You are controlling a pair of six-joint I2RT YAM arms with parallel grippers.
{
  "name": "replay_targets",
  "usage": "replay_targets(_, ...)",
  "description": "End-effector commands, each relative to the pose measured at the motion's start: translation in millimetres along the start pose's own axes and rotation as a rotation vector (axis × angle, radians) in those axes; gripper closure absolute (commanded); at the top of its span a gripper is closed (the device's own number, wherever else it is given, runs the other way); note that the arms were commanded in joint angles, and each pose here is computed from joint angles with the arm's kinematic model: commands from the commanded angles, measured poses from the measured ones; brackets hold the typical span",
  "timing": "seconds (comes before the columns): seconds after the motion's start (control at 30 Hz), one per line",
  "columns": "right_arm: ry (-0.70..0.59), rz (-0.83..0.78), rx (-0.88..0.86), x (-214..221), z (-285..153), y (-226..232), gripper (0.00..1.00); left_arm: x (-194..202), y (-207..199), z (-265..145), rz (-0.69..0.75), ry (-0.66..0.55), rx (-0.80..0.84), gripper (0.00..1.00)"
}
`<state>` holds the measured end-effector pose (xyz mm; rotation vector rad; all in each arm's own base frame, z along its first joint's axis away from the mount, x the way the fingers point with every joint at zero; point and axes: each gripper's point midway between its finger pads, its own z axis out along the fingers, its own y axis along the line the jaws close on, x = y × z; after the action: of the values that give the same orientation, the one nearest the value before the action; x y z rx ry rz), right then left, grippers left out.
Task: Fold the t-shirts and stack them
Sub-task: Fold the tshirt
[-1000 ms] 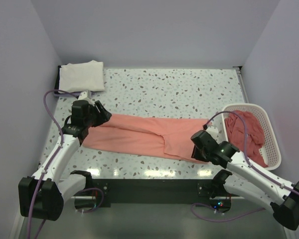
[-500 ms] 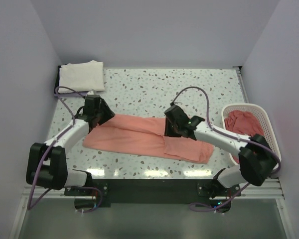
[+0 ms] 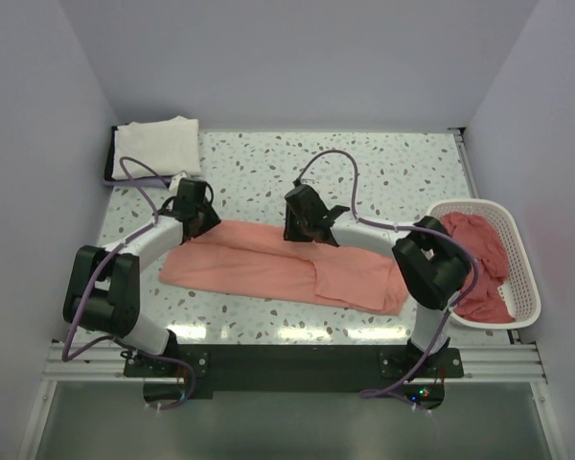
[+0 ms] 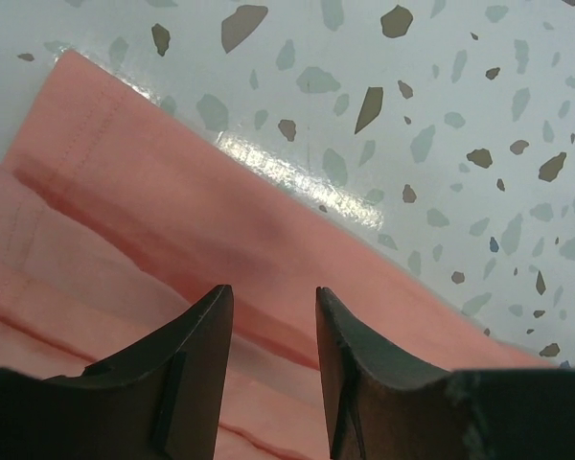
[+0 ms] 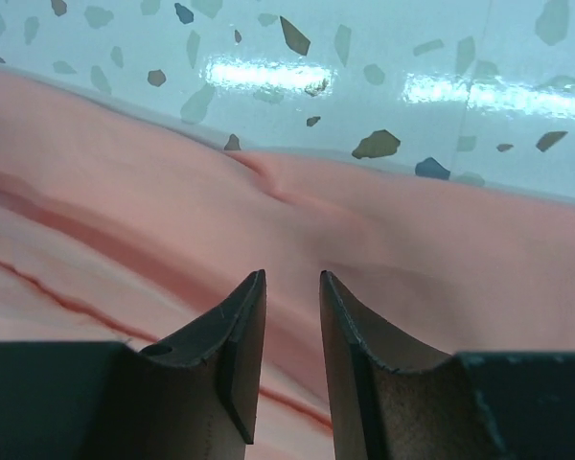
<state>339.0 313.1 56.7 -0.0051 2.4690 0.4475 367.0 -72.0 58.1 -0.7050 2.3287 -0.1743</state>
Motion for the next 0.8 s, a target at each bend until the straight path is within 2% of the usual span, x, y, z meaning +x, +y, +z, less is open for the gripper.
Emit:
replay_targets(0.0, -0.036, 0.005, -0.075, -14.9, 12.8, 23.7, 0.67, -16.3, -1.6, -1.4, -0.010, -0.062, -0.031, 0.56)
replay_targets(0.4, 0.015, -0.014, -0.136, 8.1, 17.8, 37.1, 0.68, 0.6, 26.1, -5.3, -0.001, -0.045, -0.109, 0.58)
replay_targets(0.77, 0.052, -0.044, -0.175, 26.2, 11.9, 48.4, 0.68, 8.7, 39.8, -19.9, -0.025, -0.061, -0.108, 0.58)
